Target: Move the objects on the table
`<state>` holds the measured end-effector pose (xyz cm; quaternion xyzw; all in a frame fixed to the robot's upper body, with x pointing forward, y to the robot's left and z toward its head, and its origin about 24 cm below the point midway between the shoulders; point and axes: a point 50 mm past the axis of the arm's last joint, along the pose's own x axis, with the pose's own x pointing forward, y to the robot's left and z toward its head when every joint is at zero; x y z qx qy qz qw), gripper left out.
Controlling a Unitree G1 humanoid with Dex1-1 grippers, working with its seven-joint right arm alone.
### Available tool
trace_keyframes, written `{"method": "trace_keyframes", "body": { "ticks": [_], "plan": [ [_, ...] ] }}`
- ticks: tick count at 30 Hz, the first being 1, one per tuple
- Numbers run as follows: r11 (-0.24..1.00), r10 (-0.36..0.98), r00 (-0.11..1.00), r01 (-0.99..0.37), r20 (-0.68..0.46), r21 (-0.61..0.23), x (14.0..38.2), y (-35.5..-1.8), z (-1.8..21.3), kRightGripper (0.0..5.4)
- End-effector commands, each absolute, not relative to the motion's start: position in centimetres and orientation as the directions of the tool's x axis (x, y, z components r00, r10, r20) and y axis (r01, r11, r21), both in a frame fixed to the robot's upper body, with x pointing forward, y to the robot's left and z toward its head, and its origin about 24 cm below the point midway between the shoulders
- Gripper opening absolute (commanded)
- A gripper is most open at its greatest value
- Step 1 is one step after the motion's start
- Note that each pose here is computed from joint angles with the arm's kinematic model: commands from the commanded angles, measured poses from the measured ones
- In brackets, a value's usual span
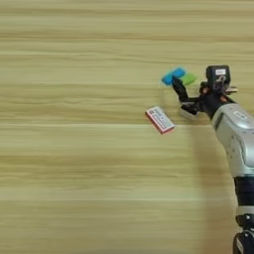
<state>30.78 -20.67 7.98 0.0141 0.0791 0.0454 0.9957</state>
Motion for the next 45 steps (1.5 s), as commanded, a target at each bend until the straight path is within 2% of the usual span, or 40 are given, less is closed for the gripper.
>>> {"method": "trace_keyframes", "body": {
  "ticks": [1,34,45],
  "plan": [
    [0.998,0.061,0.997,-0.062,-0.043,-0.029,32.1,-21.2,11.3,5.38],
    [0.992,0.076,0.952,-0.103,-0.298,-0.077,31.3,-21.0,8.3,5.38],
    [0.993,0.104,0.929,-0.120,-0.356,-0.023,31.2,-21.0,7.7,5.38]
  ]
}}
